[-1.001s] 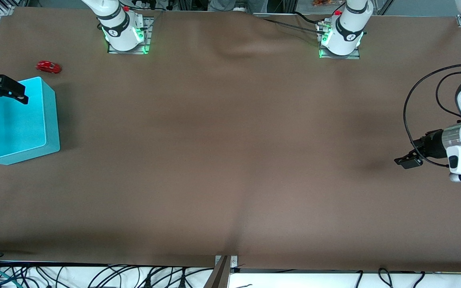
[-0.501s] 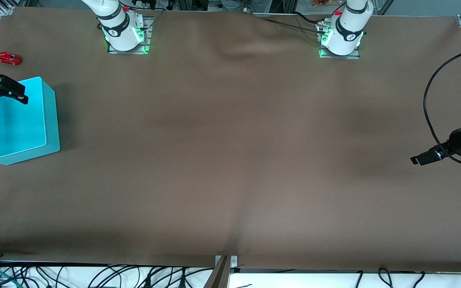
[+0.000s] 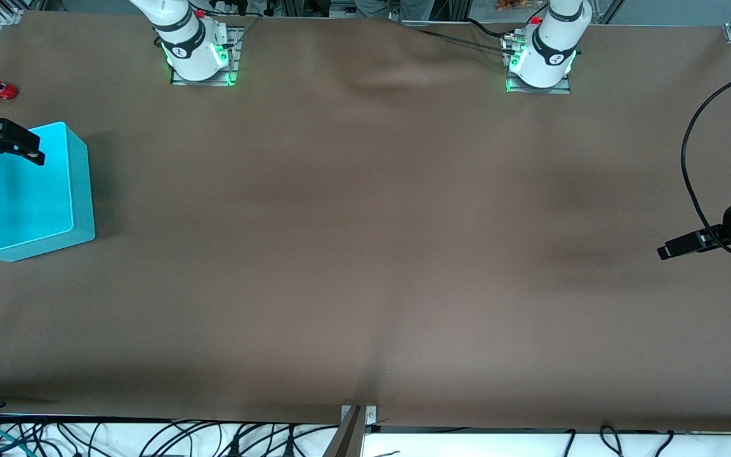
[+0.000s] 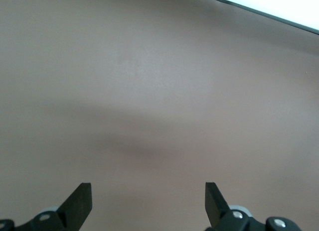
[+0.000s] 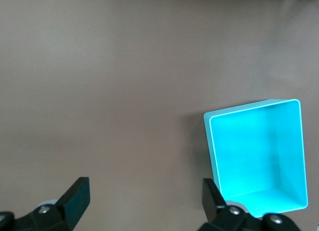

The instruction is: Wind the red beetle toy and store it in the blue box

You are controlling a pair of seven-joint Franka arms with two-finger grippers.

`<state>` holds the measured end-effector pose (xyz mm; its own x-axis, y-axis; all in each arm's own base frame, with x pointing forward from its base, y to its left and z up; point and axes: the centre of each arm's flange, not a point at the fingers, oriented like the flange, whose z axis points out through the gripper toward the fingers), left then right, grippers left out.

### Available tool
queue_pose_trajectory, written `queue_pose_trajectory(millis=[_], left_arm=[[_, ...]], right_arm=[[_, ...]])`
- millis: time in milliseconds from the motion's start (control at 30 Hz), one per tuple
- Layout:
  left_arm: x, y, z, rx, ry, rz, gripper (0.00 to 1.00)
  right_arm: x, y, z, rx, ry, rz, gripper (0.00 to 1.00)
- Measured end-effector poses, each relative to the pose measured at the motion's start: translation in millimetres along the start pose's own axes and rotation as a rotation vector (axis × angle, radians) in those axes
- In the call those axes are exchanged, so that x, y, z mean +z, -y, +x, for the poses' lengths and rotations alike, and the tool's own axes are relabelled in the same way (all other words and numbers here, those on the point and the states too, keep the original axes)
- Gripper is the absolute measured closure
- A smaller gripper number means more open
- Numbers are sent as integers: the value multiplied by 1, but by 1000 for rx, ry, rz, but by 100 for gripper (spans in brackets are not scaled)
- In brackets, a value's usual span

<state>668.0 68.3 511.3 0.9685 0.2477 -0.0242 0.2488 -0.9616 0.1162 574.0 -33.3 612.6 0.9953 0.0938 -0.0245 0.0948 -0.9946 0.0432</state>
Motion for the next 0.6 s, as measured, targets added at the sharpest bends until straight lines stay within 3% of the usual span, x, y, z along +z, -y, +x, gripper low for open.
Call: queue_pose_trajectory(millis=[601], left_arm=[[-14, -9, -8, 68, 7, -1, 0]], right_arm=[[0, 1, 0, -2, 4, 1, 0]])
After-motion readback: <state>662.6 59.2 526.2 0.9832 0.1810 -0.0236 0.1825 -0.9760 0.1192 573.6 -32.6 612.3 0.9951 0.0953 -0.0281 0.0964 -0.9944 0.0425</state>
